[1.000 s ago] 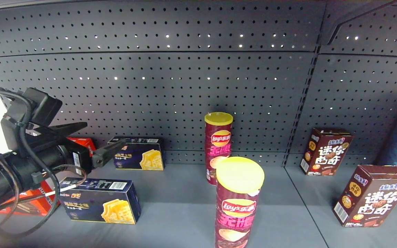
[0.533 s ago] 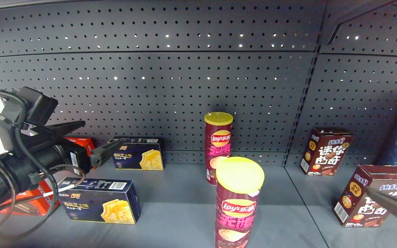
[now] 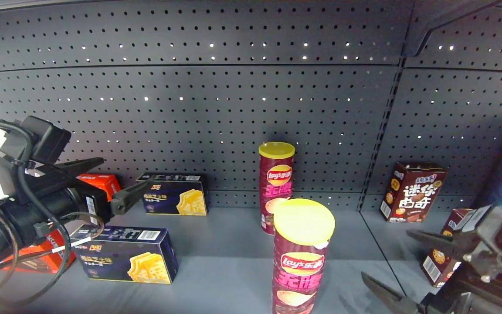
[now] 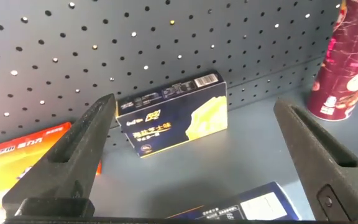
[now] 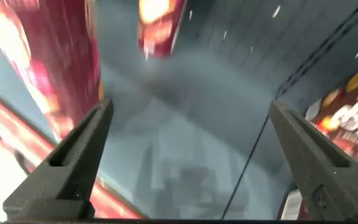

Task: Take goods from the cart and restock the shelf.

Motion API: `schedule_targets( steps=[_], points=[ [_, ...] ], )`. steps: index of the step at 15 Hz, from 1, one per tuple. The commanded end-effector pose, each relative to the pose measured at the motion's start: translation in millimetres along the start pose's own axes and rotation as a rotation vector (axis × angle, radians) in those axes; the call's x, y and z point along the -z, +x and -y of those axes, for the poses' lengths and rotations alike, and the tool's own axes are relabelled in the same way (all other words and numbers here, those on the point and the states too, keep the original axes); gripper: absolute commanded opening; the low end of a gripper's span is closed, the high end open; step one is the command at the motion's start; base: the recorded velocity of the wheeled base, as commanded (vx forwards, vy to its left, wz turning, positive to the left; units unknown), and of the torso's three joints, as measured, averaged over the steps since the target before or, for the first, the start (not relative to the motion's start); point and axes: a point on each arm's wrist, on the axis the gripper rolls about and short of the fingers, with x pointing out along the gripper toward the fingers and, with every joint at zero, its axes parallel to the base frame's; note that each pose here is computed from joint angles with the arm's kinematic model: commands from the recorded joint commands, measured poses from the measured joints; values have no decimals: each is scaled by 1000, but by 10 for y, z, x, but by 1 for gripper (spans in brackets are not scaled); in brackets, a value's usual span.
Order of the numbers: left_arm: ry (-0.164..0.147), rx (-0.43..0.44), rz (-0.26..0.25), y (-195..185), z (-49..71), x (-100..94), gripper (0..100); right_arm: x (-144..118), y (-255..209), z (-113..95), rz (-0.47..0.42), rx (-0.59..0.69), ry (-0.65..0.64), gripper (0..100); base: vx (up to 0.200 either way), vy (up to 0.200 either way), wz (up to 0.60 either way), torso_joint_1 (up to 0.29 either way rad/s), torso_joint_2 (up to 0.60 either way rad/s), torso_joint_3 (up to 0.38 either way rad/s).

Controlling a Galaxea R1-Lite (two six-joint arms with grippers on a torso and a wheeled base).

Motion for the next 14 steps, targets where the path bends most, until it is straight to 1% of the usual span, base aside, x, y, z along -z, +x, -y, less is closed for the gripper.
schedule_targets(
  steps=[1, 3, 4, 8, 11, 14],
  points=[
    [0, 2, -2, 6, 2, 6, 100, 142, -6, -20, -45, -10, -26, 100, 0, 0, 0, 0, 0, 0],
    [0, 1, 3, 5, 2, 4, 100, 291, -38, -19, -87, -15, -48, 100, 0, 0, 0, 0, 0, 0],
    [1, 1, 4, 6, 1, 0, 100, 301, -30, -24, -94, -17, -51, 100, 0, 0, 0, 0, 0, 0],
    [4, 8, 8, 10, 12, -11, 100, 281, 57, -64, -114, -19, -60, 100, 0, 0, 0, 0, 0, 0],
    [5, 20, 17, 29, 9, -32, 100, 187, 165, -110, -113, -14, -60, 100, 0, 0, 0, 0, 0, 0],
    [5, 28, 13, 33, 27, -23, 100, 157, 267, -166, -130, -18, -73, 100, 0, 0, 0, 0, 0, 0]
  ],
)
